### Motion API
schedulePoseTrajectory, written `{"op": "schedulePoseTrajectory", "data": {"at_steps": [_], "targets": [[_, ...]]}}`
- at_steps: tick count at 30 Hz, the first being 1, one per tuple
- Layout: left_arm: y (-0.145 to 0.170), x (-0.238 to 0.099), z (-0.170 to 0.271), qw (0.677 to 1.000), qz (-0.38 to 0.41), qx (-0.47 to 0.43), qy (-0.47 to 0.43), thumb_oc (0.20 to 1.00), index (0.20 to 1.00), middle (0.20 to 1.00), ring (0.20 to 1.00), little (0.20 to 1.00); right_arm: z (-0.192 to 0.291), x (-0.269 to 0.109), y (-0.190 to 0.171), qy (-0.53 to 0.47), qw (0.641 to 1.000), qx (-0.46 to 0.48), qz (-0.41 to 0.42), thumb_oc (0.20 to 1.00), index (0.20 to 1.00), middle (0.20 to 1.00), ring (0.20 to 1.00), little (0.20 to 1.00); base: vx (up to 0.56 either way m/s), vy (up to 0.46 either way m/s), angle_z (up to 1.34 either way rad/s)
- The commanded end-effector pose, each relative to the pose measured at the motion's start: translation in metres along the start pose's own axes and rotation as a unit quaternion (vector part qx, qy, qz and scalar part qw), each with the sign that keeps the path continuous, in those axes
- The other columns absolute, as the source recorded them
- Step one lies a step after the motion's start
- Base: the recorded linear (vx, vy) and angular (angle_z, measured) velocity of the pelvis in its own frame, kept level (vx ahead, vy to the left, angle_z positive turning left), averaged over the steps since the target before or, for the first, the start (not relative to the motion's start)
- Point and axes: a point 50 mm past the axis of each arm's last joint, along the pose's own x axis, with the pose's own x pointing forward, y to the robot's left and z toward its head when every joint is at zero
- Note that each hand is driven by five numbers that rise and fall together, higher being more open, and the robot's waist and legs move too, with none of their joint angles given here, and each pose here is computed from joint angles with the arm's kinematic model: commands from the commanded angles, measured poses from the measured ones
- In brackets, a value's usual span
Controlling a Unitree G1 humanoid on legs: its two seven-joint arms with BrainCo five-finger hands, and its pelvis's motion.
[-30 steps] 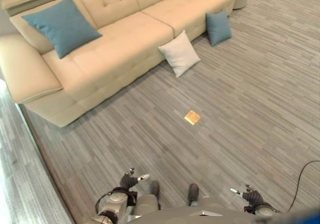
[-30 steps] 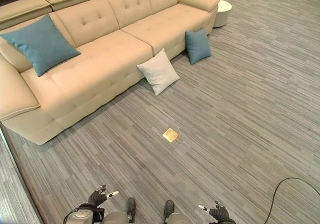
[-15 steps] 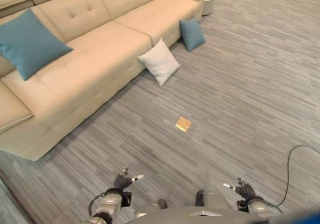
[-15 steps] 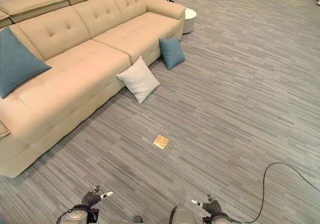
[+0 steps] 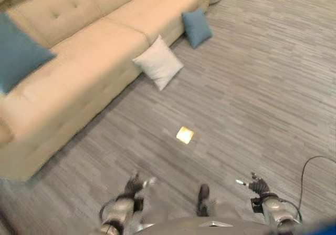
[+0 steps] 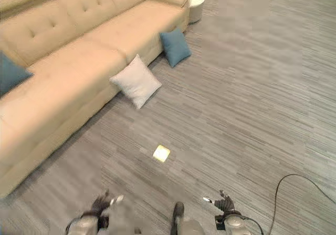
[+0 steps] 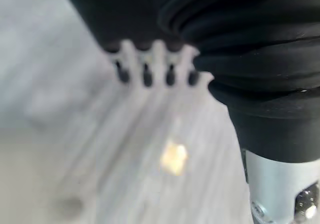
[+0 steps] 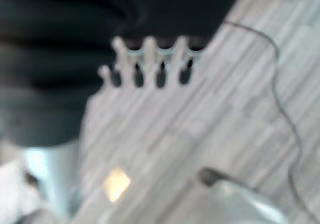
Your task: Pick up all the scattered cushions and arrange them neatly on the sofa.
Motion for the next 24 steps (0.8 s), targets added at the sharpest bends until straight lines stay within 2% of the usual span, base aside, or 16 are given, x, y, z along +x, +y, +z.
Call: {"op": "schedulePoseTrajectory", "data": {"at_steps": [1,13,18,24], "targets": [[-0.024,-0.005,-0.022,0.998,-0.005,-0.030,0.052,1.000,1.000,1.000,1.000,1.000,0.037,0.004,-0.026,-0.084,0.996,-0.031,-0.023,1.000,1.000,1.000,1.000,1.000,0.41,-0.021,-0.15],[-0.024,-0.011,-0.033,0.997,-0.004,-0.030,0.065,1.000,1.000,1.000,1.000,1.000,0.038,0.004,-0.019,-0.088,0.995,-0.056,-0.006,1.000,1.000,1.000,1.000,1.000,0.31,0.101,-0.45],[-0.017,-0.011,-0.039,0.996,0.003,-0.007,0.085,1.000,1.000,1.000,1.000,1.000,0.038,0.005,-0.017,-0.080,0.995,-0.051,-0.007,1.000,1.000,1.000,1.000,1.000,0.19,0.095,0.08],[-0.013,-0.013,-0.043,0.996,0.005,0.001,0.093,1.000,1.000,1.000,1.000,1.000,0.042,0.006,-0.016,-0.084,0.995,-0.050,-0.004,1.000,1.000,1.000,1.000,1.000,0.24,-0.087,0.02]]}}
